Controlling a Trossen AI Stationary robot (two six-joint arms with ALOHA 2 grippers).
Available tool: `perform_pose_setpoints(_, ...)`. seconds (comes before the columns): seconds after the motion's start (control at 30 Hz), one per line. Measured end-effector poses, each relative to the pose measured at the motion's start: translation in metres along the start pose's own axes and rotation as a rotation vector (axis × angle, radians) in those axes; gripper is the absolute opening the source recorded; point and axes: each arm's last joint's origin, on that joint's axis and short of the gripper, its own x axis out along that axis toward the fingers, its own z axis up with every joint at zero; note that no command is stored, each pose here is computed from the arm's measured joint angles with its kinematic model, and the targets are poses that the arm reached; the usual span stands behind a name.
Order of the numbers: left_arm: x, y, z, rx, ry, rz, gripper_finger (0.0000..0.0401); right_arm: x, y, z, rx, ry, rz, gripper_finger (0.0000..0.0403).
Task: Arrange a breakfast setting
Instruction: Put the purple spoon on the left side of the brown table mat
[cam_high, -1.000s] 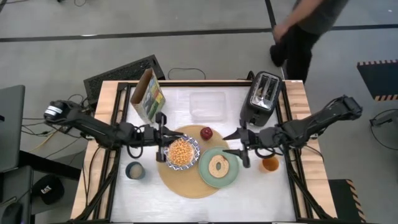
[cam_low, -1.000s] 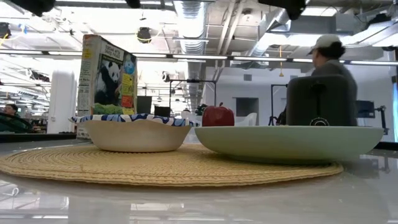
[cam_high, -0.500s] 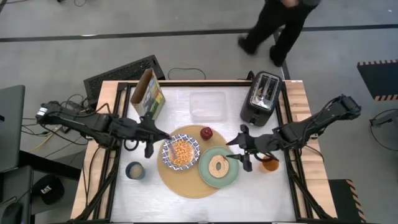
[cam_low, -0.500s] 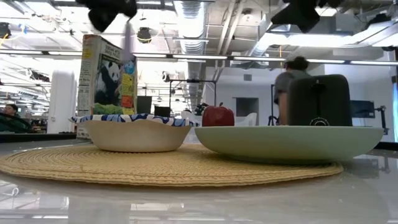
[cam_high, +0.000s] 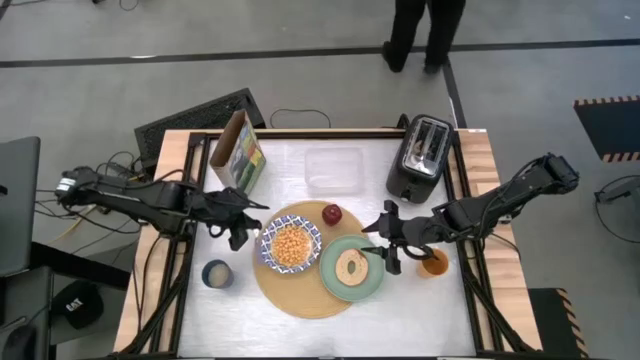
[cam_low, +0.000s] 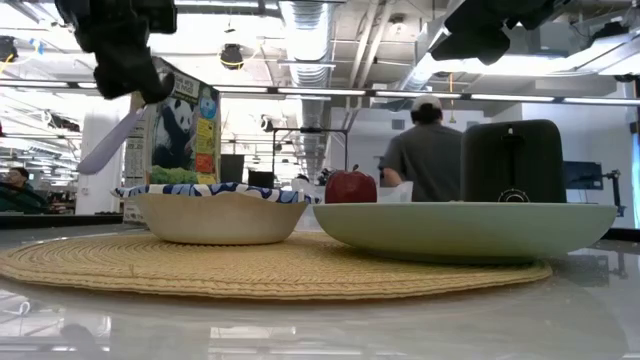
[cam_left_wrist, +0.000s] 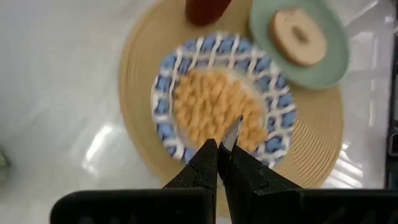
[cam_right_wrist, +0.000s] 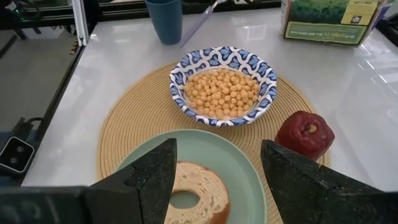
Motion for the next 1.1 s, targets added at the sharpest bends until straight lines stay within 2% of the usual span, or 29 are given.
perform_pose_setpoints(0.23,0.018,0.018,-0.017,-0.096,0.1,0.036,0.0,0.0,0.0,-0.001,0.016,0.006,-0.002,0.026)
perform_pose_setpoints(0.4,0.026,0.031,-0.021,-0.141,0.112,0.063,0.0,0.0,0.0,0.0,0.017,0.003,-0.001,0.026)
perform_pose_setpoints(0.73,0.048,0.054,-0.037,-0.281,0.181,-0.006,0.0,0.0,0.0,0.0,0.016,0.003,0.0,0.026)
perform_pose_setpoints(1.1,0.054,0.064,-0.042,-0.307,0.157,0.018,0.0,0.0,0.0,0.0,0.025,0.003,0.0,0.026)
